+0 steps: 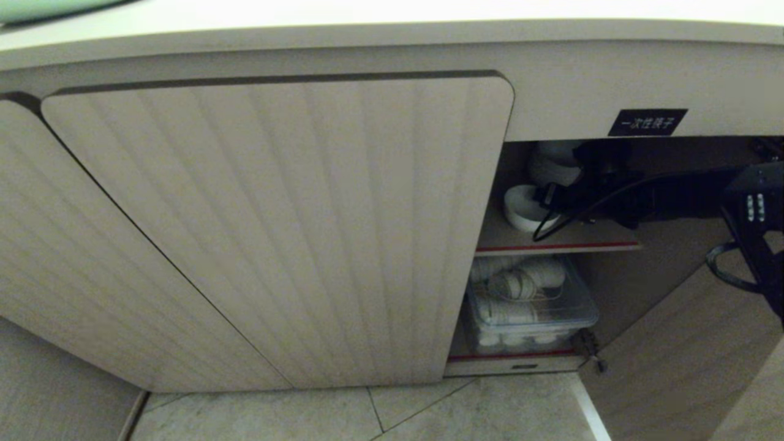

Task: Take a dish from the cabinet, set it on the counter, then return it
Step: Take the bowl from the cabinet

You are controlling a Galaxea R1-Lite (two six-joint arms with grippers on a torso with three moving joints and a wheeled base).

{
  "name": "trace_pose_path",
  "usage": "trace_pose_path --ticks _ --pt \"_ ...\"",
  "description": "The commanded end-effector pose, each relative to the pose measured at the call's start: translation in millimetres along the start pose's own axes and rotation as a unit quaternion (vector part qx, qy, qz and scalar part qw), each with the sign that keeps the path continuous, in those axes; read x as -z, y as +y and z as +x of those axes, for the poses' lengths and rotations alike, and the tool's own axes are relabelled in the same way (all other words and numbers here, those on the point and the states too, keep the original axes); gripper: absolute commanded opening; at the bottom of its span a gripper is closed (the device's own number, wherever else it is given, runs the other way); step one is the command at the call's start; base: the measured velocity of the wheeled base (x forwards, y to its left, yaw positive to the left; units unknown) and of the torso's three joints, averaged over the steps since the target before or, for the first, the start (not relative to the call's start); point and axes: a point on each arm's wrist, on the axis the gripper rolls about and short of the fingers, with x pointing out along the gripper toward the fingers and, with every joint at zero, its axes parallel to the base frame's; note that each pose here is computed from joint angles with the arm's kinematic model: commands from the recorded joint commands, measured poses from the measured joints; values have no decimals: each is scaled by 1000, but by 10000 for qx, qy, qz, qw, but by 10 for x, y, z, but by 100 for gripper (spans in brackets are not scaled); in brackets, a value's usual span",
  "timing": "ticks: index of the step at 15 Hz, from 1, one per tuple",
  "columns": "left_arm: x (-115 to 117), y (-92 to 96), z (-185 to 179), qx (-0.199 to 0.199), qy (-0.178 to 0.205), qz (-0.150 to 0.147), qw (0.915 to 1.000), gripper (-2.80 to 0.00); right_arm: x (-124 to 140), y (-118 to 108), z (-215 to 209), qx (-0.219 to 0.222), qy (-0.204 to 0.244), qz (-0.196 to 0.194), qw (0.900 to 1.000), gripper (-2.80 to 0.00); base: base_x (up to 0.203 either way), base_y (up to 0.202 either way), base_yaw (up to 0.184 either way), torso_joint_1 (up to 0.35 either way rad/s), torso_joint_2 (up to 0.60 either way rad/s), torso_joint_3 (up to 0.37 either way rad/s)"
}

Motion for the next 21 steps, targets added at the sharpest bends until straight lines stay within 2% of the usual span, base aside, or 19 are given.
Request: trace_pose_path --ticks 1,7,8,21 --pt "0 0 0 0 -2 2 10000 -280 -6 4 -6 -4 -14 11 10000 0 0 0 0 0 0 0" --pt "0 0 0 0 -2 -4 10000 -280 -4 3 -6 -1 -5 3 10000 0 0 0 0 0 0 0" --pt "0 0 0 0 -2 2 10000 -280 0 2 -5 4 8 2 10000 -280 0 0 0 0 0 0" --pt "0 0 0 0 -2 2 10000 -280 -17 8 -17 -14 -27 11 10000 -280 0 0 0 0 0 0"
